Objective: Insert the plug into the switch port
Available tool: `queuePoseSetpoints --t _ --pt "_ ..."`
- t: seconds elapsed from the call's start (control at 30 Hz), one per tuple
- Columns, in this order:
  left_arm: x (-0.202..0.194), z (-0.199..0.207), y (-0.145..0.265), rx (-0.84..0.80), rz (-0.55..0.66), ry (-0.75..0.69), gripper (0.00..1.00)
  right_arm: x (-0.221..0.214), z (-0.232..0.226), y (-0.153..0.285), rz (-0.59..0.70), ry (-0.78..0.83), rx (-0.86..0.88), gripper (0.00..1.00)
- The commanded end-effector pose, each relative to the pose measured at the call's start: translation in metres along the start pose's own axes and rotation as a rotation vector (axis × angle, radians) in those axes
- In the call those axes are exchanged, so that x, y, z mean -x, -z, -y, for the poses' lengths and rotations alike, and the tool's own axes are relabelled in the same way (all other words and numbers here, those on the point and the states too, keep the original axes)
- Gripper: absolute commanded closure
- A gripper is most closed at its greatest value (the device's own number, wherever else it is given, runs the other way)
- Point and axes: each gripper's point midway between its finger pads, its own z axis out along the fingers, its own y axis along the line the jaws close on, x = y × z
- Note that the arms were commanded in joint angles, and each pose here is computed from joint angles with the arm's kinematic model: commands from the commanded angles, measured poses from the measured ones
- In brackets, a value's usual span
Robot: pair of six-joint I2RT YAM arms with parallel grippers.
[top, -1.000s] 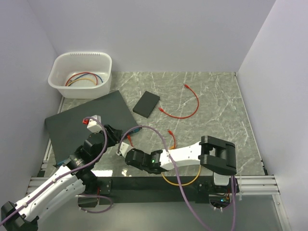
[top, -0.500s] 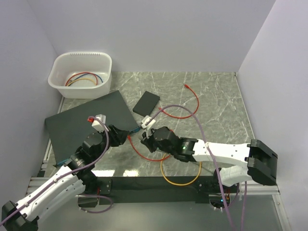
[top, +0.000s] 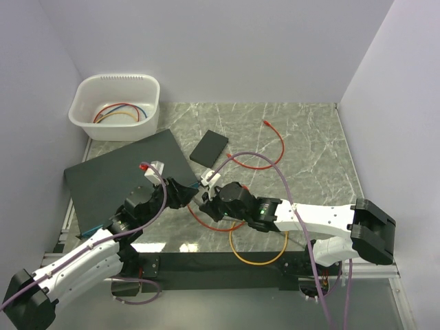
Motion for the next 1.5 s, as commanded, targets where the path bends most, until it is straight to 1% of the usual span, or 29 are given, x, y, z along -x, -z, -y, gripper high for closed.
queuePoseSetpoints --t 0.0,0.23,0.5,0.67,0.77,0.9,0.97,1.0,1.03,1.07,1.1,1.13,1.17,1.2,1.33,1.47 --pt "0.01 0.023 0.001 -0.103 0.035 0.013 0.53 0.014 -0.001 -0.001 0.05 -0.011 0.001 1.0" --pt "0.005 0.032 0.002 -0.141 0.006 0.019 0.55 0.019 0.006 -0.005 0.051 -0.019 -0.025 1.0" --pt "-0.001 0.025 0.0 -0.098 -0.026 0.024 0.56 0.028 0.012 0.0 0.085 -0.04 -0.034 1.0" --pt "-0.011 0.029 -0.004 -0.114 -0.076 0.017 0.6 0.03 0.017 0.001 0.092 -0.051 -0.056 1.0" --pt "-0.013 0.03 -0.006 -0.112 -0.082 0.017 0.67 0.03 0.018 0.0 0.087 -0.057 -0.054 1.0" --pt "-0.009 0.03 -0.006 -0.097 -0.067 0.017 0.88 0.029 0.017 0.002 0.087 -0.065 -0.049 1.0" --pt "-0.005 0.032 -0.005 -0.095 -0.054 0.015 0.91 0.028 0.018 0.004 0.088 -0.067 -0.051 1.0" --pt "-0.005 0.031 -0.005 -0.091 -0.055 0.017 0.96 0.03 0.017 0.005 0.092 -0.071 -0.05 1.0" --pt "-0.003 0.032 -0.005 -0.089 -0.048 0.017 0.97 0.032 0.018 0.007 0.097 -0.075 -0.052 0.96" --pt "-0.003 0.032 -0.005 -0.089 -0.048 0.017 0.98 0.033 0.018 0.008 0.097 -0.076 -0.055 0.84" --pt "-0.003 0.032 -0.005 -0.087 -0.048 0.02 0.99 0.036 0.019 0.01 0.103 -0.082 -0.066 0.68" --pt "-0.003 0.031 -0.006 -0.081 -0.052 0.02 1.0 0.04 0.02 0.013 0.112 -0.088 -0.073 0.46" --pt "-0.003 0.031 -0.006 -0.078 -0.051 0.022 0.99 0.044 0.021 0.015 0.119 -0.094 -0.08 0.38" --pt "-0.004 0.03 -0.006 -0.077 -0.052 0.022 1.0 0.05 0.022 0.02 0.137 -0.097 -0.089 0.28" --pt "-0.006 0.029 -0.008 -0.074 -0.055 0.026 0.99 0.059 0.022 0.024 0.156 -0.09 -0.091 0.28" --pt "-0.005 0.029 -0.007 -0.073 -0.054 0.024 1.0 0.057 0.022 0.016 0.137 -0.089 -0.092 0.34"
